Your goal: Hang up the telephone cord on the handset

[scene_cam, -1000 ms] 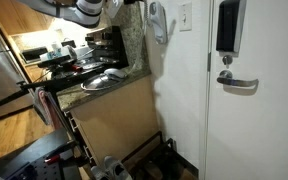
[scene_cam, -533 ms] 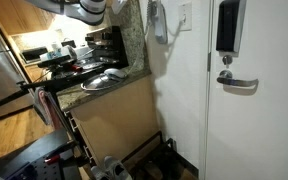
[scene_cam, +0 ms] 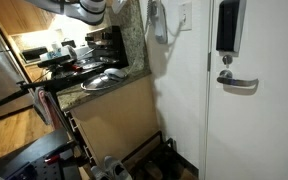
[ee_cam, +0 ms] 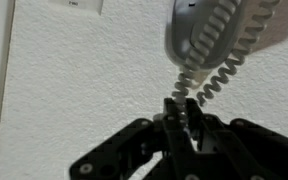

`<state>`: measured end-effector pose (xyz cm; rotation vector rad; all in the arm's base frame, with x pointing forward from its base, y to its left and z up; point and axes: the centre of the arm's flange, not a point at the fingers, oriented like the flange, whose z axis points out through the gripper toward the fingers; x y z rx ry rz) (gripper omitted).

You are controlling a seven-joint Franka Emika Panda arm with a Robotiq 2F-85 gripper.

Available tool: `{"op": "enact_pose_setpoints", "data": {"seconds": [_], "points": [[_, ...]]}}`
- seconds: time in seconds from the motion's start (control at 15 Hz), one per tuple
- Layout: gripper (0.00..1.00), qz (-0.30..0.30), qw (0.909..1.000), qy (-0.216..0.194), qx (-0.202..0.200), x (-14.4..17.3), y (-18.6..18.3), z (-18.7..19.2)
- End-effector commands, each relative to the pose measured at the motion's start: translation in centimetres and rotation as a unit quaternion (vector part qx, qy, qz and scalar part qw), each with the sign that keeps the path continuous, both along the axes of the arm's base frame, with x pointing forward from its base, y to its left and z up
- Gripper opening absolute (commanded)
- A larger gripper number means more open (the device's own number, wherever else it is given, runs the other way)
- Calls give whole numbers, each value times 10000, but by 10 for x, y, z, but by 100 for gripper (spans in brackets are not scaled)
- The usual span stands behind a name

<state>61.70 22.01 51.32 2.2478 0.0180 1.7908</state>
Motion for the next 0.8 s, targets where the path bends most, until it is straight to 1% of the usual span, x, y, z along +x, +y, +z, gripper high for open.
{"op": "enact_pose_setpoints", "data": {"seconds": [0.0,0.2,0.27,0.73], "points": [[16,0,10000,0,0,0,0,0],[16,0,10000,0,0,0,0,0],[4,0,10000,0,0,0,0,0],[4,-55,9998,159,92,19,-11,-2]]}}
